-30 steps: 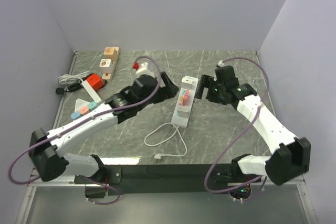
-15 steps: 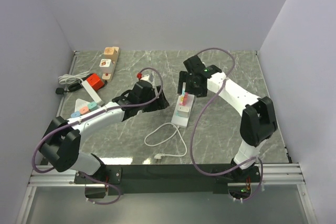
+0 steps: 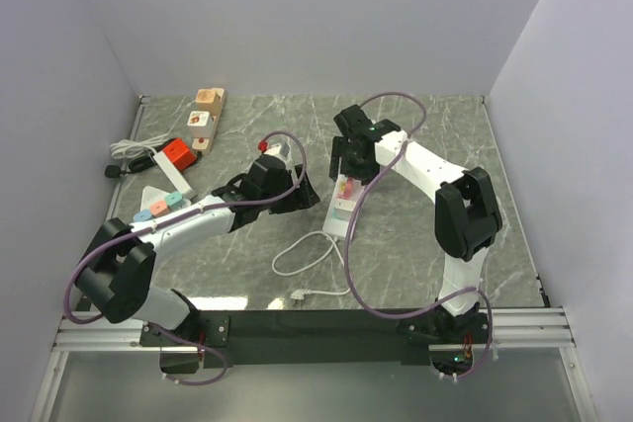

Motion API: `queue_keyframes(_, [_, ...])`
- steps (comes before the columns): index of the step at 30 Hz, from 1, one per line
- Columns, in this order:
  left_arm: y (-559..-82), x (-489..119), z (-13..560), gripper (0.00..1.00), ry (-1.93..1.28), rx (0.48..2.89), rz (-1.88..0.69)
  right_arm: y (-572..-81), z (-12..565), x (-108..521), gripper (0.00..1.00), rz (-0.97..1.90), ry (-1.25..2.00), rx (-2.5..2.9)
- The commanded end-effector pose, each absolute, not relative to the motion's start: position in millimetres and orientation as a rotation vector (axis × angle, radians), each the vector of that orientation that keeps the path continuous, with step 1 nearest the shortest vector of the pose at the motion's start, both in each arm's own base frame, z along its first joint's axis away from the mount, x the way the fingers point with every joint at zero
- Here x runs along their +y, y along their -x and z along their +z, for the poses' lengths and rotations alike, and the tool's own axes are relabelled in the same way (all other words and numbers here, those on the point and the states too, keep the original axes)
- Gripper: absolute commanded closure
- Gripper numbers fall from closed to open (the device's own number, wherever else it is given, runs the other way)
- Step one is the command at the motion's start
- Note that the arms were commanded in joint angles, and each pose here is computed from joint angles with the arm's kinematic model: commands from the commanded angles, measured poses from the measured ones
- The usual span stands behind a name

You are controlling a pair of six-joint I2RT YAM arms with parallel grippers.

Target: Pull the plug off the socket

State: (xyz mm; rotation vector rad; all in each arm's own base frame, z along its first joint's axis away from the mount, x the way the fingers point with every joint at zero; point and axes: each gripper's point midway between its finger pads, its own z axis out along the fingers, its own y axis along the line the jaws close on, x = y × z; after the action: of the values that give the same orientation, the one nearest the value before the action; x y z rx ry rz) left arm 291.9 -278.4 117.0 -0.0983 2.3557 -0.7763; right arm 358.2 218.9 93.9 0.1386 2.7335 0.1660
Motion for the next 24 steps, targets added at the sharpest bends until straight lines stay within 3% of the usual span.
queue_keyframes(1, [-296,-284,129,0.18,0.092,2.307,-0.827,-361,106,220,0.2,0.173,-0.141,2.688])
queue_keyframes(6, [-300,-284,123,0.19,0.089,2.323,-0.798,-359,155,217,0.11,0.338,-0.2,2.515])
queue_keyframes(10, [-306,-285,112,0.19,0.091,2.351,-0.758,-343,156,187,0.18,0.324,-0.377,2.472])
queue_keyframes(12, [-310,-287,107,0.19,0.093,2.364,-0.746,-338,156,174,0.32,0.309,-0.463,2.437])
queue_keyframes(13, [-311,-287,106,0.19,0.092,2.366,-0.744,-332,146,165,0.5,0.288,-0.496,2.441])
queue_keyframes(15, [-315,-289,101,0.19,0.09,2.373,-0.747,-328,132,159,0.65,0.276,-0.528,2.468])
queue_keyframes(16, [-317,-290,100,0.19,0.087,2.371,-0.747,-325,117,155,0.8,0.248,-0.545,2.506])
queue_keyframes(19, [-324,-292,99,0.19,0.075,2.369,-0.768,-326,91,155,1.0,0.223,-0.539,2.576])
queue_keyframes(24, [-335,-292,99,0.18,0.042,2.348,-0.85,-341,73,160,1.0,0.26,-0.503,2.626])
